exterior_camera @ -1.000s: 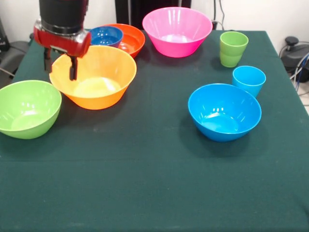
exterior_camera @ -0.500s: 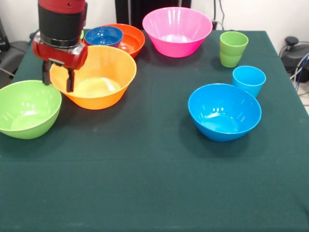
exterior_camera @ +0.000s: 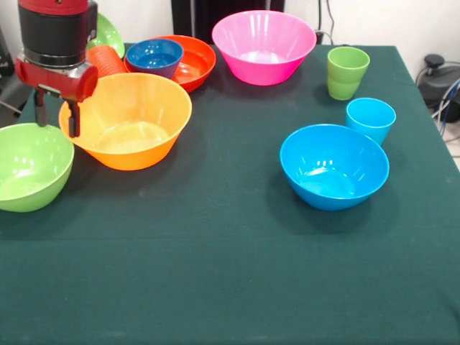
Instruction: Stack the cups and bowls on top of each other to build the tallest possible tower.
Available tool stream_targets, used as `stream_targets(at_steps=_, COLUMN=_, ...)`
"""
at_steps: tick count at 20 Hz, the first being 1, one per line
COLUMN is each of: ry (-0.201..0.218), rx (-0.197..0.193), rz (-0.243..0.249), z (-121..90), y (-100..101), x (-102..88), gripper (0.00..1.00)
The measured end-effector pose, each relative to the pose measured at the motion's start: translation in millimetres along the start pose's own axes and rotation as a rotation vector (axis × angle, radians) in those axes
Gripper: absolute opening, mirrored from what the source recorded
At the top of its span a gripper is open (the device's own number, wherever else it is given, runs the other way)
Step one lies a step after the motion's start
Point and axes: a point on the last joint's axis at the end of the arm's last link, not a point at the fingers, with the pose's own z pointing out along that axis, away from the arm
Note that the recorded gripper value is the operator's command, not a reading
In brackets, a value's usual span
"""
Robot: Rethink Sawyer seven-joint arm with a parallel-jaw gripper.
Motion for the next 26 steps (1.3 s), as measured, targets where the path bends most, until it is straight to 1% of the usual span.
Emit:
stream_targets(at_steps=3, ry=0.000, rx=-0.007, rz=0.008, z=0.6, y=-2.3, x=-0.7, gripper=1.00)
stream_targets(at_steps=7, ry=-0.004, rx=-0.049, rz=0.034, z=1.6, y=-2.2, x=-3.2, gripper=1.00)
stream_targets(at_steps=12, ry=-0.012, rx=-0.119, rz=0.063, z=-3.0, y=4.0, x=-6.8, gripper=1.00)
stream_targets(at_steps=14, ry=-0.017, rx=-0.158, rz=0.072, z=-7.2, y=9.8, x=-8.9, gripper=1.00)
stream_targets(at_steps=18, ry=-0.026, rx=-0.220, rz=0.085, z=-12.1, y=20.6, x=-13.5, gripper=1.00)
stream_targets(at_steps=19, ry=-0.028, rx=-0.232, rz=0.086, z=-12.7, y=23.2, x=-14.2, gripper=1.00)
stream_targets(at_steps=20, ry=-0.032, rx=-0.254, rz=0.080, z=-13.6, y=30.0, x=-14.9, gripper=1.00)
stream_targets(at_steps=23, ry=-0.036, rx=-0.272, rz=0.065, z=-14.9, y=38.6, x=-15.0, gripper=1.00)
stream_targets(at_steps=24, ry=-0.040, rx=-0.289, rz=0.051, z=-16.1, y=46.9, x=-15.1, gripper=1.00)
stream_targets(at_steps=25, ry=-0.042, rx=-0.300, rz=0.047, z=-16.5, y=50.8, x=-15.4, gripper=1.00)
stream_targets(at_steps=26, ry=-0.044, rx=-0.319, rz=0.043, z=-16.3, y=56.8, x=-16.1, gripper=1.00)
